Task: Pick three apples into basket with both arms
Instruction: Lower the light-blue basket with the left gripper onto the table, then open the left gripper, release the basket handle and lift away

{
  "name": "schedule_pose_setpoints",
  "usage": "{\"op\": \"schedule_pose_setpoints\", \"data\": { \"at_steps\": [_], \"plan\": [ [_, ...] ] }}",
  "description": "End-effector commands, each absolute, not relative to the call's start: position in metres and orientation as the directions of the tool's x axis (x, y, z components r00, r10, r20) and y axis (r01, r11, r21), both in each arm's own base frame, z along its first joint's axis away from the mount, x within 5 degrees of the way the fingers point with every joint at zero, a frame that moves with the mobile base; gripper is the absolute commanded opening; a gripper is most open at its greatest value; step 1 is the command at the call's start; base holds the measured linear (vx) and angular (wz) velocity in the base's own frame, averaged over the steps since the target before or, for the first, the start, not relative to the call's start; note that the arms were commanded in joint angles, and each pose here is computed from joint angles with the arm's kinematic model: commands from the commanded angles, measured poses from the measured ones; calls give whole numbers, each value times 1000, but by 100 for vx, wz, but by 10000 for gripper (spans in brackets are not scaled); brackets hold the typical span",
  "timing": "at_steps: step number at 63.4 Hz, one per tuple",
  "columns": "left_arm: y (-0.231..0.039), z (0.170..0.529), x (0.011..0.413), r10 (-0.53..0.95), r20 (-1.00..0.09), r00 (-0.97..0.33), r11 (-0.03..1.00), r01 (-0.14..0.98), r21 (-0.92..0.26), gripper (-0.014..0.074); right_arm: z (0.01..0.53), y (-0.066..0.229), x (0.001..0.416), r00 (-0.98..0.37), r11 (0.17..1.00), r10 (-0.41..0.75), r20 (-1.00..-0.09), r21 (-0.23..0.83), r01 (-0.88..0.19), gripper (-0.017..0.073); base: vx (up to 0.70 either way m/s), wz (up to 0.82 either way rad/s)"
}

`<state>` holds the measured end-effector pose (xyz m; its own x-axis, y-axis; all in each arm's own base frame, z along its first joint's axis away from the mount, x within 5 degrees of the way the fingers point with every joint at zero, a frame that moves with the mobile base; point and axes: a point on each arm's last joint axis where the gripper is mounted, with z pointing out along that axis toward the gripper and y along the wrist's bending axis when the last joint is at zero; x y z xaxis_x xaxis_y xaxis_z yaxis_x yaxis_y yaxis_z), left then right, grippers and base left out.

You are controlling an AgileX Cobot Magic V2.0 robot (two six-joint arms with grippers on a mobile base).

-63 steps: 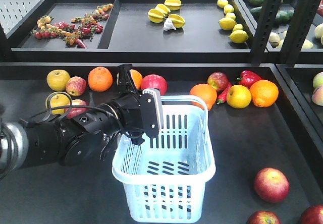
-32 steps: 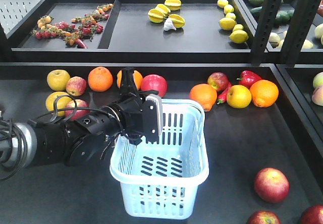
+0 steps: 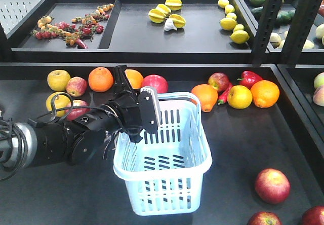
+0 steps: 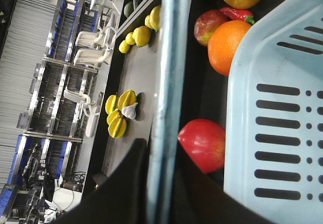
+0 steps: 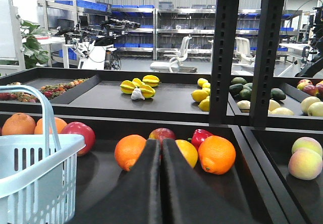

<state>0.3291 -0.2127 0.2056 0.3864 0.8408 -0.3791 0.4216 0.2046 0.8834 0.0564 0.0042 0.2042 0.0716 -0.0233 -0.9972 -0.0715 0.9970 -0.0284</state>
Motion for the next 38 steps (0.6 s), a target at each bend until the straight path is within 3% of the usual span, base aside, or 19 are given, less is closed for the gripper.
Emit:
{"op": "schedule_pose_setpoints", "data": {
  "at_steps": [1, 30, 38],
  "plan": [
    [-211, 230, 330, 821, -416, 390, 273, 372, 887, 176, 206, 4, 57, 126, 997, -35, -991, -43, -68, -9, 0, 0],
    [-212, 226, 328, 829, -419, 370, 255, 418, 872, 633, 206, 4, 57, 126, 997, -35, -991, -43, -68, -9, 0, 0],
    [-212, 221, 327, 839, -413, 355, 229, 459, 858, 689, 206, 4, 57, 126, 997, -35, -991, -43, -68, -9, 0, 0]
  ]
}}
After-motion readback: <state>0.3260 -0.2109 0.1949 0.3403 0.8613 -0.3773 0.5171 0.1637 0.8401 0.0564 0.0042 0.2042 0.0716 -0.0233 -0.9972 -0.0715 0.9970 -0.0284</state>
